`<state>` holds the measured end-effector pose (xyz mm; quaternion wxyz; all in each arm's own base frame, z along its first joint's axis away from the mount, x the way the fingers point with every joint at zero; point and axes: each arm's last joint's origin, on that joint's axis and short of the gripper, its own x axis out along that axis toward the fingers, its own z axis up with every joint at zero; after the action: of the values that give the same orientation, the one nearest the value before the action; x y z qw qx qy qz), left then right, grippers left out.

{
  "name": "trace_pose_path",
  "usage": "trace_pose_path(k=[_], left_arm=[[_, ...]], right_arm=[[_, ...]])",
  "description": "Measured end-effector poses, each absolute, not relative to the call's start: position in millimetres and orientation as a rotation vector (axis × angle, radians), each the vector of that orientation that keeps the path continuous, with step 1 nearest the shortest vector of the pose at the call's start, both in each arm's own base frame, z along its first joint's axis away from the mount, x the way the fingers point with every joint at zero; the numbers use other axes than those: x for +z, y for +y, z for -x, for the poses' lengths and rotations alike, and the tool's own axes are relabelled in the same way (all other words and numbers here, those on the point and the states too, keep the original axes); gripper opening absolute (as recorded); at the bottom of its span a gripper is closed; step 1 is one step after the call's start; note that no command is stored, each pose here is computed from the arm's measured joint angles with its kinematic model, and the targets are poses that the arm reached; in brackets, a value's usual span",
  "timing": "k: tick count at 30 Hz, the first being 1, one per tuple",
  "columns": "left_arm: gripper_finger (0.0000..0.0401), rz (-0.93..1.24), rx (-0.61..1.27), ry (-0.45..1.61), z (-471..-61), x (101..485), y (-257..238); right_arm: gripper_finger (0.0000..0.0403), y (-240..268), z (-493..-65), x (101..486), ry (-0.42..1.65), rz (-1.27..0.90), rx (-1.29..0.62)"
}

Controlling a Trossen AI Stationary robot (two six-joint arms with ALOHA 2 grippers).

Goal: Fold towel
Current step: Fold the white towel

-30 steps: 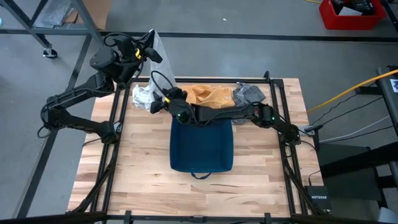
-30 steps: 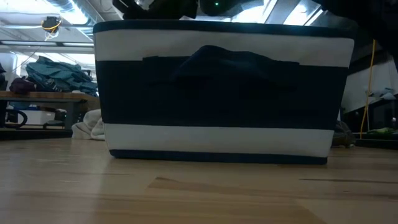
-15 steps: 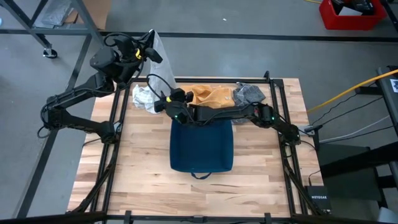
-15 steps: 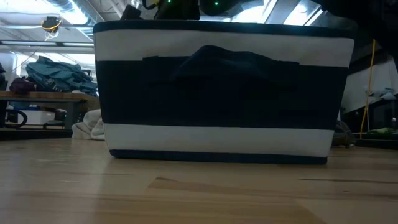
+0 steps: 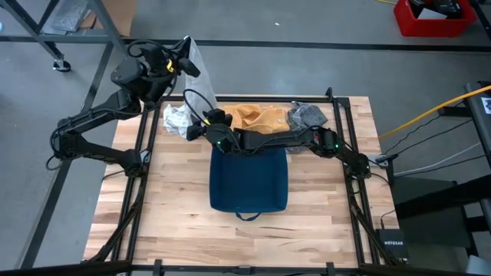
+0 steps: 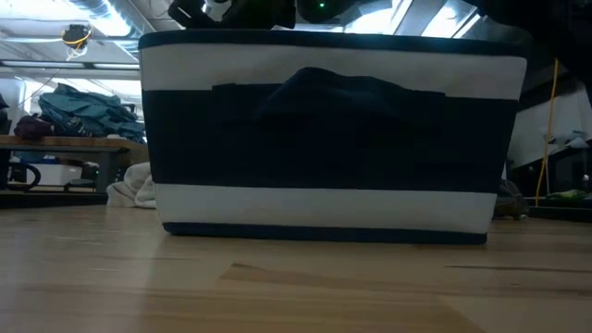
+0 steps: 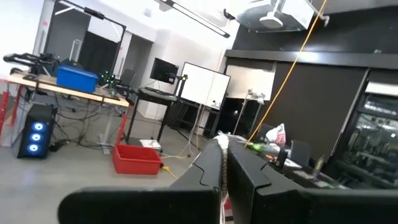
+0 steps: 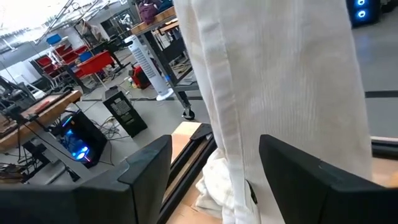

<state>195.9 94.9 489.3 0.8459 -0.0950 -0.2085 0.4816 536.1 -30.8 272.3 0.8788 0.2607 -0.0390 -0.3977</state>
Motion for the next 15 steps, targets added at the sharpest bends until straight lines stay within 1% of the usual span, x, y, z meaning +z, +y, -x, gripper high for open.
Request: trace_pose_path(k=[6, 15], left_arm=[[0.0, 0.264, 0.998, -0.5, -195.2, 491.3, 94.6], [0.0, 0.276, 0.949, -0.492, -199.5, 491.3, 85.3]], right_arm=[[0.0248, -31.1, -535.9, 272.4, -0.087, -0.547, -0.837], [0.0248, -35.2, -533.3, 273.1, -0.125, -0.516, -0.947]])
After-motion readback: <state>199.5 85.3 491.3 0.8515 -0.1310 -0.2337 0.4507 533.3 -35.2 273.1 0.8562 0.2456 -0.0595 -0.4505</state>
